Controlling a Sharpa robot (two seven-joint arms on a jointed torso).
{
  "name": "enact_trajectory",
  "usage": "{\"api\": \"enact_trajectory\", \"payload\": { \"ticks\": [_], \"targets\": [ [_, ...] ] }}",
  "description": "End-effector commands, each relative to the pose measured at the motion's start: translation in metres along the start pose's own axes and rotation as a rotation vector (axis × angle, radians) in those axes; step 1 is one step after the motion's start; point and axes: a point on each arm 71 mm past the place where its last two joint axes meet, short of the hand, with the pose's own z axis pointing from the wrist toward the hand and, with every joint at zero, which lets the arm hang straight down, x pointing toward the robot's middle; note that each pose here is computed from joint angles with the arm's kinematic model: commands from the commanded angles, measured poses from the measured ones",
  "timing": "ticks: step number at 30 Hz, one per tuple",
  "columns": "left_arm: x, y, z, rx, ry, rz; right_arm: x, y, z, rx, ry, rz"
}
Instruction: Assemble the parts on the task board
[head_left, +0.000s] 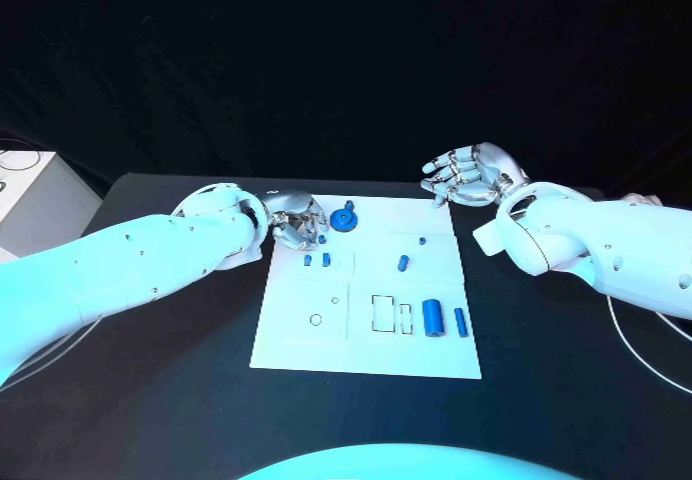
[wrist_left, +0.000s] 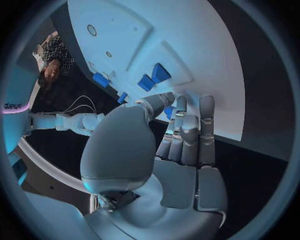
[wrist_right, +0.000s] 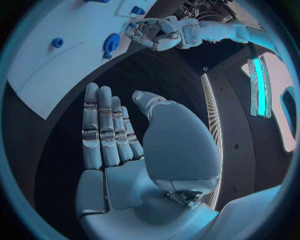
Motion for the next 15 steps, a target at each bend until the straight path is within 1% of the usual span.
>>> {"api": "enact_trajectory", "payload": {
  "ticks": [1,5,6,9,11,13,15],
  "targets": [
    [-0.0024,0.0052,-0.0041,-0.014,-0.011,-0.001,0.004,-0.003,0.000,0.002,0.094,-0.067],
    [-0.0073,0.0145,-0.0135,-0.029,-0.024,-0.010,0.006,-0.005,0.000,-0.026,0.164,-0.197],
    [-0.0099,0.0180,-0.0175,-0.033,-0.031,-0.019,0.006,-0.005,0.000,-0.046,0.181,-0.260],
    [-0.0163,0.0251,-0.0267,-0.040,-0.058,-0.060,0.008,-0.006,-0.001,-0.091,0.211,-0.410],
    [-0.0219,0.0294,-0.0333,-0.040,-0.087,-0.110,0.010,-0.007,-0.002,-0.112,0.225,-0.511],
    [-0.0281,0.0332,-0.0408,-0.037,-0.133,-0.182,0.012,-0.009,-0.003,-0.125,0.237,-0.608],
    [-0.0347,0.0363,-0.0498,-0.031,-0.191,-0.279,0.015,-0.012,-0.004,-0.135,0.247,-0.699]
  ]
}}
